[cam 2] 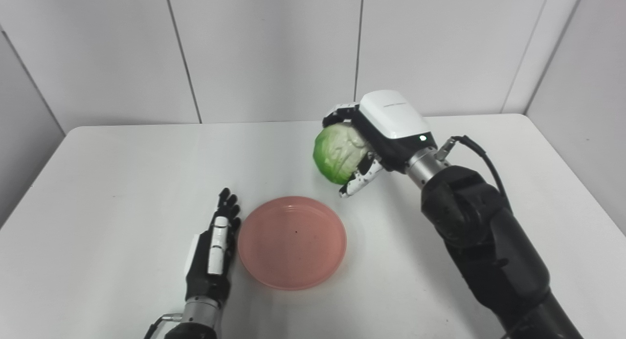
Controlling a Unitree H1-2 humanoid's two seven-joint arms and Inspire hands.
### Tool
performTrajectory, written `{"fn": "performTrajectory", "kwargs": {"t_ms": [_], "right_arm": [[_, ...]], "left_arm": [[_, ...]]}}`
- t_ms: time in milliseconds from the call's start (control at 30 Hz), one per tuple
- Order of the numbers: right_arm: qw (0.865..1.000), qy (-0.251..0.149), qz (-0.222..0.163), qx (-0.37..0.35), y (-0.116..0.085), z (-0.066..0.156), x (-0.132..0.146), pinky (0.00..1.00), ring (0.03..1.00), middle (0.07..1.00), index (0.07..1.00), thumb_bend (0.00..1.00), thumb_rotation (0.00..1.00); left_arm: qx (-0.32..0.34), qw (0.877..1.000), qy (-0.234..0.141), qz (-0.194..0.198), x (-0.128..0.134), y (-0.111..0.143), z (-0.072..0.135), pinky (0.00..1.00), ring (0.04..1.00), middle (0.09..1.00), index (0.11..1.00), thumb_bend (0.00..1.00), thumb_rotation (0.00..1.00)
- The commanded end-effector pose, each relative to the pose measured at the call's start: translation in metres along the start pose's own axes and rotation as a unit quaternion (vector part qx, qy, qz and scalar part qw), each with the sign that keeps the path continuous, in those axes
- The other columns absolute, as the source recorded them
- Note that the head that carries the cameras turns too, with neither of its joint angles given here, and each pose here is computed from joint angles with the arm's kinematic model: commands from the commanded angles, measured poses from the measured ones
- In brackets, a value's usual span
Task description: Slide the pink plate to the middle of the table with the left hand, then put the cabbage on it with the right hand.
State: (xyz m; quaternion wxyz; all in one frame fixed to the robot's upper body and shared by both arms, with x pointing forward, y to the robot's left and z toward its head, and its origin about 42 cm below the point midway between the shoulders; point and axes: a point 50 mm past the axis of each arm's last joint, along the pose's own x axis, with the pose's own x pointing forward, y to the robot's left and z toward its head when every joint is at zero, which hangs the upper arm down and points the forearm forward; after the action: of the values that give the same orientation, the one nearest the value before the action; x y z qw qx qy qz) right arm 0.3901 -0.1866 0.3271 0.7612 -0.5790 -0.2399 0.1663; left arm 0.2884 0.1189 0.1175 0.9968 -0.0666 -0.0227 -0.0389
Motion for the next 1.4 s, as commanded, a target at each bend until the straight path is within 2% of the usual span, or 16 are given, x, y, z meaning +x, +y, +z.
{"fn": "performTrajectory", "kwargs": {"t_ms": [0,167,200,300,400,500,600,767,900,1233,1367], "right_arm": [[0.999,-0.037,-0.027,-0.02,-0.021,0.013,0.011,0.23,0.308,0.434,0.487,0.53,0.0],[0.998,-0.063,-0.016,-0.008,-0.007,0.035,0.019,0.26,0.336,0.433,0.492,0.53,0.0],[0.998,-0.065,-0.014,-0.007,-0.005,0.038,0.019,0.29,0.378,0.473,0.496,0.52,0.0],[0.997,-0.077,0.005,-0.008,0.008,0.047,0.021,0.36,0.42,0.494,0.492,0.52,0.0],[0.996,-0.085,0.025,-0.003,0.019,0.053,0.021,0.28,0.388,0.478,0.516,0.52,0.0],[0.995,-0.091,0.038,-0.004,0.031,0.056,0.022,0.31,0.408,0.522,0.48,0.52,0.0],[0.994,-0.094,0.051,-0.005,0.041,0.057,0.022,0.32,0.422,0.532,0.464,0.52,0.0],[0.993,-0.094,0.074,-0.007,0.059,0.056,0.021,0.27,0.416,0.524,0.467,0.52,0.0],[0.99,-0.102,0.092,-0.024,0.071,0.052,0.021,0.3,0.433,0.493,0.483,0.52,0.0],[0.988,-0.09,0.118,-0.034,0.085,0.042,0.018,0.3,0.407,0.478,0.512,0.52,0.0],[0.988,-0.084,0.129,-0.028,0.087,0.04,0.014,0.34,0.418,0.51,0.502,0.52,0.0]], "left_arm": [[-0.012,1.0,-0.022,-0.002,0.007,-0.012,0.011,1.0,1.0,1.0,1.0,0.52,1.0],[-0.008,1.0,-0.021,0.005,0.01,-0.016,0.01,1.0,1.0,1.0,1.0,0.54,1.0],[-0.009,1.0,-0.021,0.006,0.01,-0.016,0.01,1.0,1.0,1.0,1.0,0.54,1.0],[-0.008,1.0,-0.022,0.007,0.011,-0.017,0.01,1.0,1.0,1.0,1.0,0.54,1.0],[-0.005,1.0,-0.021,0.007,0.011,-0.018,0.01,1.0,1.0,1.0,1.0,0.54,1.0],[-0.004,1.0,-0.02,0.006,0.011,-0.018,0.011,1.0,1.0,1.0,1.0,0.54,1.0],[0.0,1.0,-0.023,0.01,0.01,-0.018,0.012,1.0,1.0,1.0,1.0,0.53,1.0],[0.006,1.0,-0.025,0.015,0.011,-0.018,0.012,1.0,1.0,1.0,1.0,0.55,1.0],[0.002,1.0,-0.025,0.015,0.01,-0.018,0.013,1.0,1.0,1.0,1.0,0.56,1.0],[0.01,0.999,-0.026,0.015,0.009,-0.019,0.016,1.0,1.0,1.0,1.0,0.54,1.0],[0.008,1.0,-0.022,0.015,0.009,-0.02,0.017,1.0,1.0,1.0,1.0,0.54,1.0]]}}
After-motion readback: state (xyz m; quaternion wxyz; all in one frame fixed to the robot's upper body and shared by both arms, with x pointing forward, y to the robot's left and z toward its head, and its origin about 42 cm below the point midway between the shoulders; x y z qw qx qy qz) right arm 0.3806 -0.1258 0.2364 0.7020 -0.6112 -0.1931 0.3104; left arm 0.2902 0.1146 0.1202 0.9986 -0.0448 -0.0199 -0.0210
